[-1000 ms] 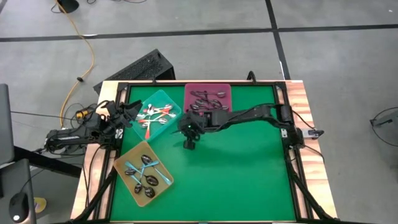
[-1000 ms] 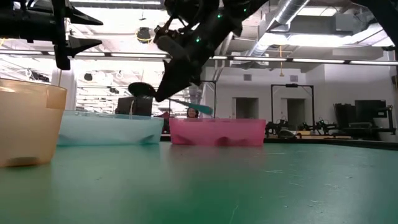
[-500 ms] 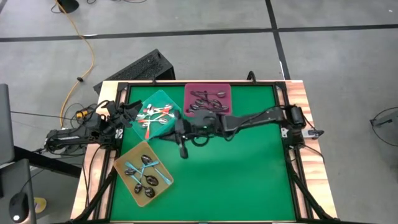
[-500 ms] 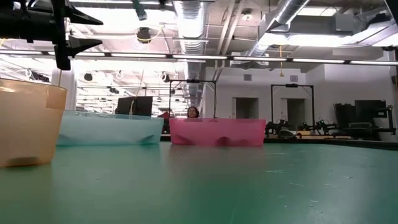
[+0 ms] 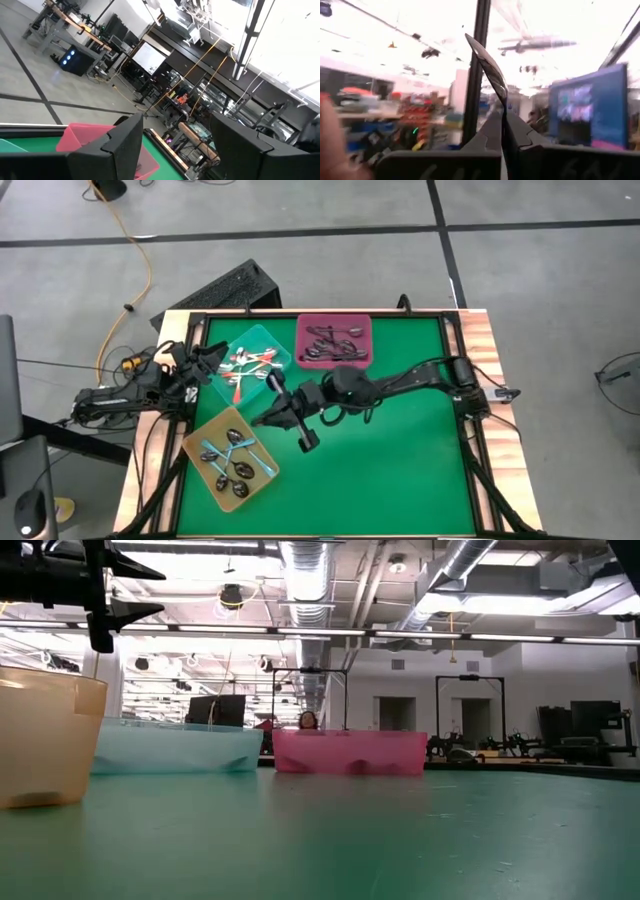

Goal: Sort silverware by color (type)
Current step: Put the blue spoon into the orange bin

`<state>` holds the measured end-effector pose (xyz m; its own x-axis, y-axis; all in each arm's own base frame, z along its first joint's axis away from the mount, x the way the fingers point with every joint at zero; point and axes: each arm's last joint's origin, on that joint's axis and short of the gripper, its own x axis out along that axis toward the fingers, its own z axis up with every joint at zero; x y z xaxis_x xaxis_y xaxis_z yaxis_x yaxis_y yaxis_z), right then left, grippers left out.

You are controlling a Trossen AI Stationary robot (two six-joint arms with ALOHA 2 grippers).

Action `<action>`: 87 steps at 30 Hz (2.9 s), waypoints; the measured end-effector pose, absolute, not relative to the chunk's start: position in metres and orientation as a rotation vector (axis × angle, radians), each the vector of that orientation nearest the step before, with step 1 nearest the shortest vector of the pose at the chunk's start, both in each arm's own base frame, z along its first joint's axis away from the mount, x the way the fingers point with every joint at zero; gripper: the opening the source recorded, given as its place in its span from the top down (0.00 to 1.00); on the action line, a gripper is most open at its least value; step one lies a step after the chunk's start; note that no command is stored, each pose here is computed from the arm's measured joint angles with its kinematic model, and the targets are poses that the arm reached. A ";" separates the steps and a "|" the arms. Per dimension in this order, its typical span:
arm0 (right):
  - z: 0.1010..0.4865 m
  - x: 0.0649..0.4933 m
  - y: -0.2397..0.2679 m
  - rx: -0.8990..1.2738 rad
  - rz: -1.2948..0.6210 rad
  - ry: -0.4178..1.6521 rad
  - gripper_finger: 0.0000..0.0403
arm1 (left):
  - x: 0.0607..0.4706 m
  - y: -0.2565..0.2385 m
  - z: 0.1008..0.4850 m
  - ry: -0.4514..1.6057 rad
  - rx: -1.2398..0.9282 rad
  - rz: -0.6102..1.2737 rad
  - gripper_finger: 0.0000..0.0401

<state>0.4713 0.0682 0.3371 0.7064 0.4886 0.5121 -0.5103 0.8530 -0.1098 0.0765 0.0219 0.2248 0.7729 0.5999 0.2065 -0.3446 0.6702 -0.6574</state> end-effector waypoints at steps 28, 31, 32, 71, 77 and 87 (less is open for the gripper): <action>0.223 0.570 0.027 0.535 0.659 -0.171 0.98 | 0.076 0.022 0.228 -0.449 -0.605 0.543 0.45; 0.217 0.572 0.030 0.535 0.655 -0.139 0.98 | 0.076 0.022 0.228 -0.449 -0.605 0.544 0.45; 0.218 0.571 0.030 0.530 0.659 -0.147 0.98 | 0.076 0.022 0.228 -0.449 -0.605 0.546 0.45; 0.153 0.602 0.028 0.881 0.694 -0.053 0.91 | 0.074 0.023 0.228 -0.480 -0.631 0.595 0.45; 0.154 0.602 0.019 0.833 0.702 -0.060 0.78 | 0.074 0.023 0.229 -0.484 -0.612 0.594 0.45; 0.158 0.602 0.024 0.801 0.735 -0.044 0.56 | 0.074 0.023 0.229 -0.484 -0.613 0.593 0.45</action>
<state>0.6015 0.0237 0.1576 0.7547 0.5822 0.3025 -0.6143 0.4651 0.6374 0.0742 0.0230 0.2293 0.7293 0.6397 0.2428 -0.3659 0.6645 -0.6516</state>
